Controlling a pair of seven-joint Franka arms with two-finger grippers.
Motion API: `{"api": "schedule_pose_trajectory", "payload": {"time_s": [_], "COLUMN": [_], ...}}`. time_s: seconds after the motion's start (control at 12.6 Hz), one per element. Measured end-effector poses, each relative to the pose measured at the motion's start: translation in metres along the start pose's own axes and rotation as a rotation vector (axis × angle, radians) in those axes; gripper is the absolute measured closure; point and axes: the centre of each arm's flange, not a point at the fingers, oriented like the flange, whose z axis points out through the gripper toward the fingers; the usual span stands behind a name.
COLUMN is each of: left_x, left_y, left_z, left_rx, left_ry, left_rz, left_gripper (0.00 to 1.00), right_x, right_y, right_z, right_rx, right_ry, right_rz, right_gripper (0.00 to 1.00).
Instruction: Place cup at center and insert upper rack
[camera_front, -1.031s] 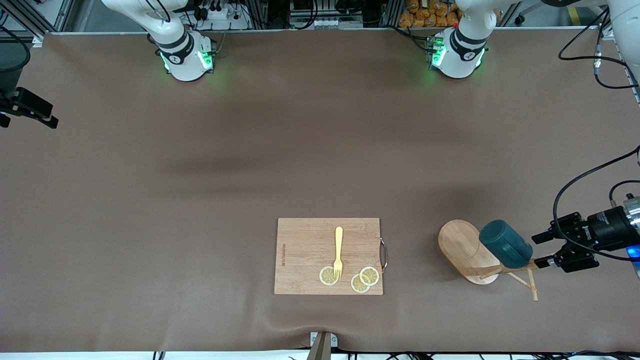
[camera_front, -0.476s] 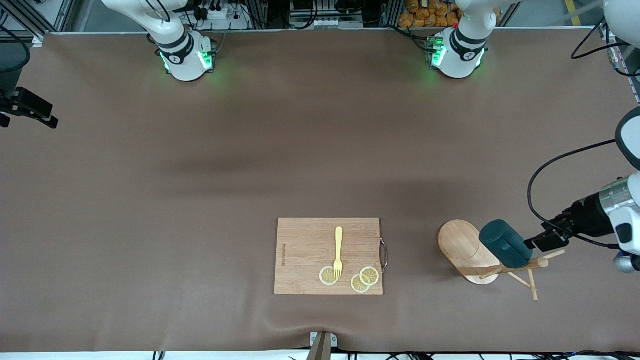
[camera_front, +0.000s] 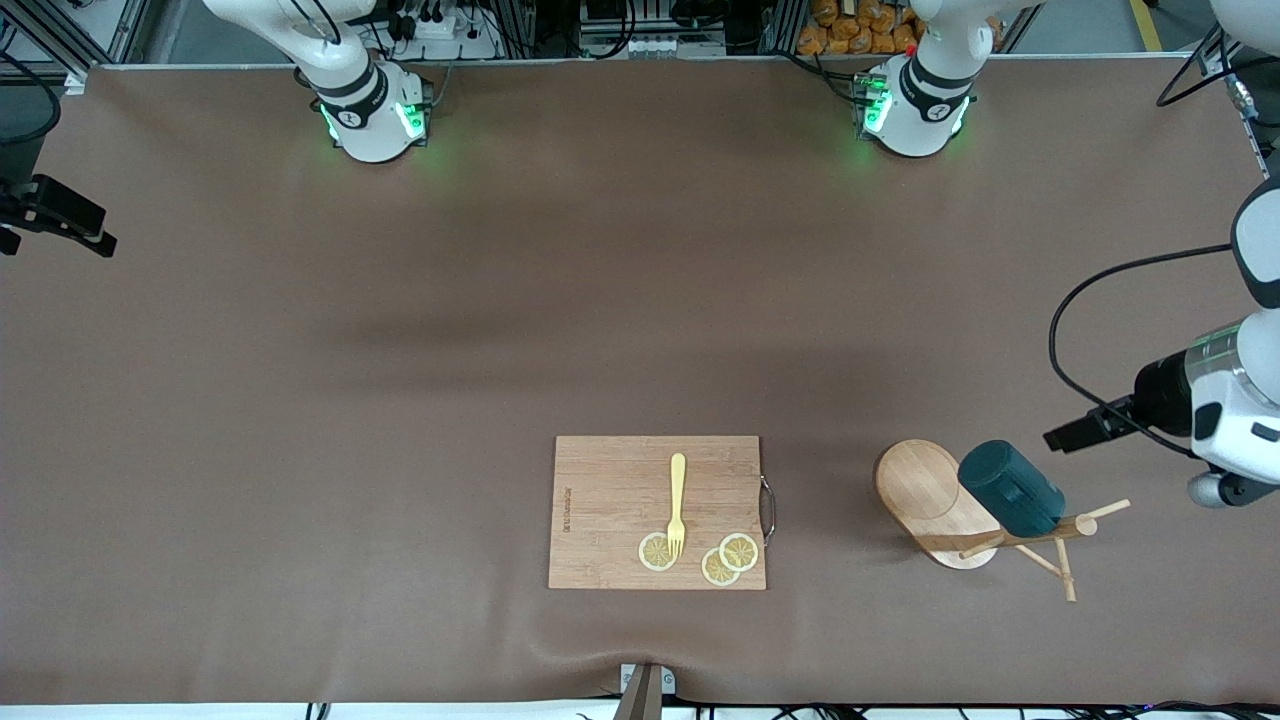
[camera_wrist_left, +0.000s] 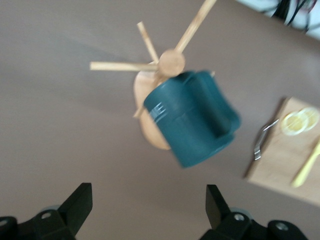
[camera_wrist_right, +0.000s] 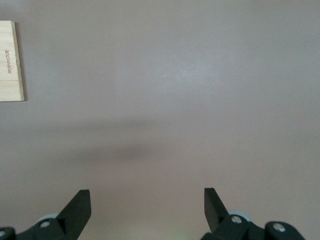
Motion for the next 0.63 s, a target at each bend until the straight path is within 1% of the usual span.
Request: {"api": "schedule_pose_trajectory", "payload": {"time_s": [0.16, 0.48, 0.63], "left_x": [-0.017, -0.052, -0.068], "left_y": [0.011, 0.026, 0.025], "left_z": [-0.012, -0.052, -0.071], "left_rx": [0.046, 0.073, 0.091], "left_ry": [-0.015, 0.000, -0.004], "left_rz": [0.061, 0.111, 0.163], "left_gripper": [0.00, 0.00, 0.00], "right_x": [0.000, 0.000, 0.000], "right_y": [0.000, 0.002, 0.002], "right_z": [0.000, 0.000, 0.000], "right_rx": [0.000, 0.000, 0.000], "right_ry": [0.000, 0.000, 0.000], "right_rz": [0.000, 0.004, 0.003], "right_gripper": [0.00, 0.00, 0.00]}}
